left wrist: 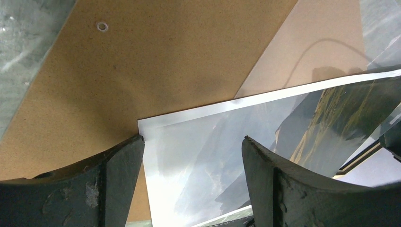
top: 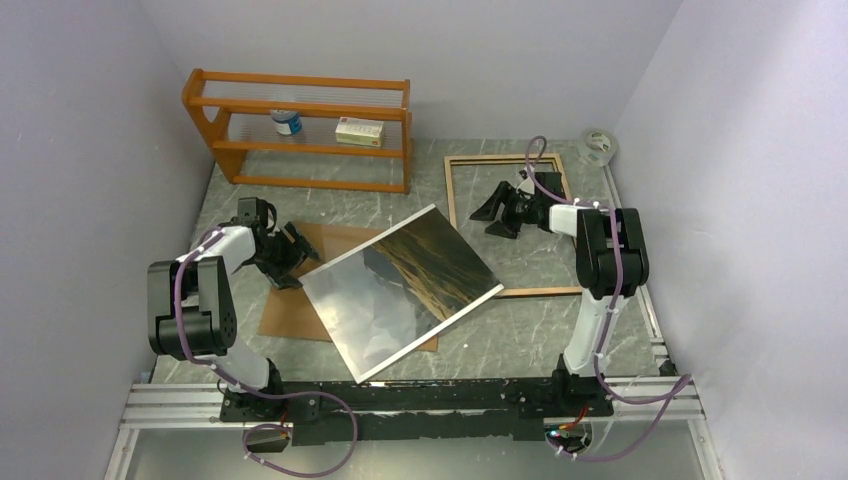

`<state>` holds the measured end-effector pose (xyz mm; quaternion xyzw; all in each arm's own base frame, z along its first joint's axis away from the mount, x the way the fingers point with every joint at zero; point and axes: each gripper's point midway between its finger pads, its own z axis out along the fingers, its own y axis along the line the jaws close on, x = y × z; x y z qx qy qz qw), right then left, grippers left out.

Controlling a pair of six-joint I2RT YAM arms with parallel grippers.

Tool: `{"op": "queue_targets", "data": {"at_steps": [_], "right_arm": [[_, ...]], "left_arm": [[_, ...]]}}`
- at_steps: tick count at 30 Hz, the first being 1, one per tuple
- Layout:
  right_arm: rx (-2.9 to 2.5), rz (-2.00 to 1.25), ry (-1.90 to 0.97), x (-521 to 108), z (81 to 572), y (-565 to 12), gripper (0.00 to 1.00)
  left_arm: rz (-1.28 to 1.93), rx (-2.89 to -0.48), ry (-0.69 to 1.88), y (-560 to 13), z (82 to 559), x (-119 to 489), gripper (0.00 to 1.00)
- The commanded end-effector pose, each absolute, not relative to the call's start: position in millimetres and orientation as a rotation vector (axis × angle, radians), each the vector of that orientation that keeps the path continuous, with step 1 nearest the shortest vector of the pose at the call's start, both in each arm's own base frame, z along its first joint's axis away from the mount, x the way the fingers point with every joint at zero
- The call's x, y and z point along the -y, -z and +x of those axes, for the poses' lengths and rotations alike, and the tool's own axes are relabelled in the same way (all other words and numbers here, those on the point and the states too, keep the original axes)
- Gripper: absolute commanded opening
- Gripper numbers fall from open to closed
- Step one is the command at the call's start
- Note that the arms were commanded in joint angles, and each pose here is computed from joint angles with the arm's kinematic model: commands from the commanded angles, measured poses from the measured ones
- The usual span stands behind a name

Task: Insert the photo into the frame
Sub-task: Pick up the photo frame item at the center of the board.

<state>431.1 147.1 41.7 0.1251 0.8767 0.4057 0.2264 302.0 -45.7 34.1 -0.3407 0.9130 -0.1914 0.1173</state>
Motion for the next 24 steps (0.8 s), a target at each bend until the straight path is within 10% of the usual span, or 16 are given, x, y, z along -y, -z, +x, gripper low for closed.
{"op": "queue_targets", "data": {"at_steps": [1, 14, 24], "right_arm": [[-2.357, 0.142, -1.323, -177.0, 430.0, -67.2, 0.72], [-2.235, 0.098, -1.378, -188.1, 420.1, -112.5, 0.0], [-2.159, 0.319, -1.234, -204.5, 396.1, -151.0, 0.0]], "left_arm": [[-0.923, -2.639, 0.591, -45.0, 320.3, 44.9, 0.81], [-0.84, -2.55, 0.606, -94.3, 357.0, 35.2, 0.83], [-0.826, -2.511, 0.746, -118.2, 345.4, 52.4, 0.84]]}}
